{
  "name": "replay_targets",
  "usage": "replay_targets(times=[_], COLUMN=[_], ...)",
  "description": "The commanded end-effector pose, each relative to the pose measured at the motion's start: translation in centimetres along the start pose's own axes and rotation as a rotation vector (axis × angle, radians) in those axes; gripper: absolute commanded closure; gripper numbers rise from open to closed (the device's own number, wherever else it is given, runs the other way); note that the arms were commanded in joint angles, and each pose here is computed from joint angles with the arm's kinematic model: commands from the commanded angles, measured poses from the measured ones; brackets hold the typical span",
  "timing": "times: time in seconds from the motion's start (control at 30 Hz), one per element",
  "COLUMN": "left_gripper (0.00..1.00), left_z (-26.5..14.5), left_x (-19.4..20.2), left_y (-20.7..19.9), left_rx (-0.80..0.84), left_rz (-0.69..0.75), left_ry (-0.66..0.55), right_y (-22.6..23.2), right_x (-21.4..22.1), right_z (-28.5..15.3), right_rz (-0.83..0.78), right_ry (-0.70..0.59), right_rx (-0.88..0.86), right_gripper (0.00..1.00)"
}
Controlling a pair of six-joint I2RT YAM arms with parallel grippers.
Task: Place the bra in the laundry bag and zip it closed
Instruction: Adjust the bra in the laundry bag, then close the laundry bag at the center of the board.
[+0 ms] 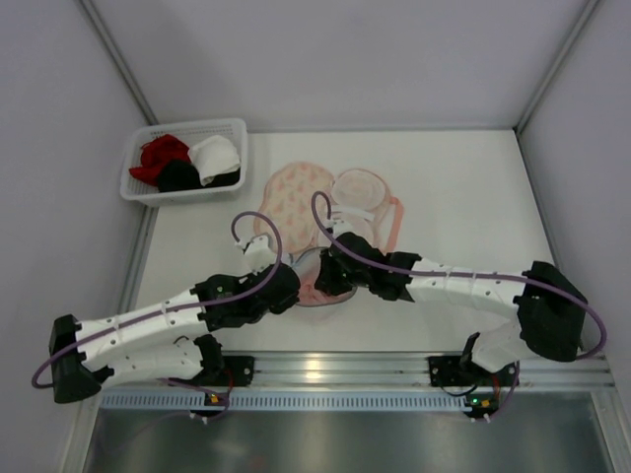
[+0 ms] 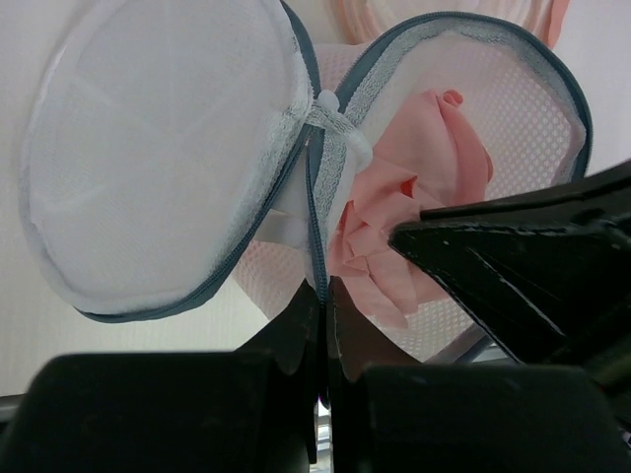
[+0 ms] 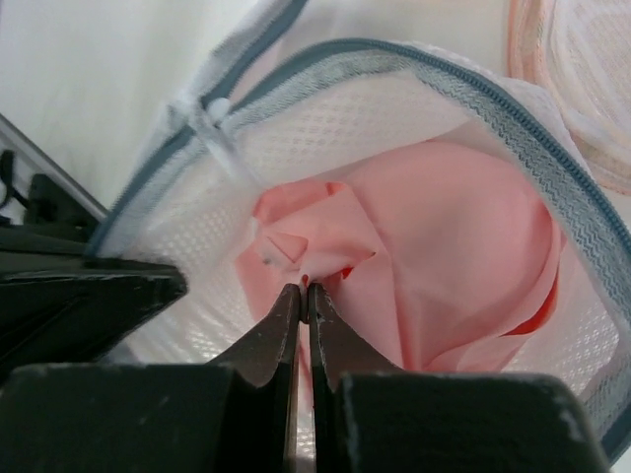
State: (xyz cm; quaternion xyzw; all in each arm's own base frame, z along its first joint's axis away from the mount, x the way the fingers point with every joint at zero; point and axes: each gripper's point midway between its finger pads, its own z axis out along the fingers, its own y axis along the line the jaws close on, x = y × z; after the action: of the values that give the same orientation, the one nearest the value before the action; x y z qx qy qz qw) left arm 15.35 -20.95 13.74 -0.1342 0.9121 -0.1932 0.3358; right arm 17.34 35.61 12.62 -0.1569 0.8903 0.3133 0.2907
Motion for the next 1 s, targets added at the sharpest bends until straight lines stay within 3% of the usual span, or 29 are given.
replay_targets(times=[0.0, 0.07, 0.1, 0.13, 0.2, 0.23, 0.27, 0.4, 0.5, 0.67, 0.83, 0.97], left_gripper=[1.00, 1.00, 1.00, 1.00, 1.00, 1.00, 1.00, 1.00, 1.00, 1.00, 1.00, 1.00], left_z=[-0.4, -0.7, -0.7, -0.7, -0.6, -0.6, -0.6, -0.8, -1.2, -1.6, -1.5, -1.5], left_x=[-0.7, -1.1, -1.3, -1.4, -1.3, -1.4, -1.4, -1.7, -2.2, -2.8, -2.5, -2.6], left_y=[-1.0, -1.0, -0.9, -0.9, -0.7, -0.7, -0.6, -0.6, -0.7, -0.8, -1.1, -1.2], left_rx=[0.051, 0.060, 0.058, 0.060, 0.054, 0.053, 0.050, 0.059, 0.077, 0.088, 0.085, 0.087], left_rz=[-0.026, -0.030, -0.034, -0.036, -0.031, -0.031, -0.025, -0.037, -0.041, -0.033, -0.012, -0.023], left_ry=[-0.020, -0.036, -0.047, -0.050, -0.052, -0.055, -0.055, -0.069, -0.084, -0.105, -0.090, -0.094], right_y=[0.1, 0.5, 0.3, 0.5, 1.9, 2.1, 2.8, 2.1, -1.0, -5.4, -4.9, -6.3], right_x=[-1.5, -1.1, -0.6, -1.2, -4.1, -4.6, -6.0, -9.1, -8.7, -5.0, -2.5, -1.3], right_z=[1.6, 1.7, 1.3, 0.7, -2.2, -3.1, -4.4, -9.0, -10.0, -8.8, -7.2, -5.3], right_rz=[-0.049, -0.076, -0.105, -0.118, -0.143, -0.147, -0.153, -0.147, -0.125, -0.097, -0.070, -0.073], right_ry=[-0.025, 0.018, 0.049, 0.039, -0.031, -0.049, -0.084, -0.185, -0.198, -0.137, -0.095, -0.066], right_rx=[0.014, -0.001, 0.008, 0.009, -0.021, -0.031, -0.049, -0.026, 0.070, 0.169, 0.075, 0.120], right_gripper=[1.00, 0.97, 0.89, 0.78, 0.31, 0.31, 0.13, 0.09, 0.13, 0.23, 0.24, 0.29])
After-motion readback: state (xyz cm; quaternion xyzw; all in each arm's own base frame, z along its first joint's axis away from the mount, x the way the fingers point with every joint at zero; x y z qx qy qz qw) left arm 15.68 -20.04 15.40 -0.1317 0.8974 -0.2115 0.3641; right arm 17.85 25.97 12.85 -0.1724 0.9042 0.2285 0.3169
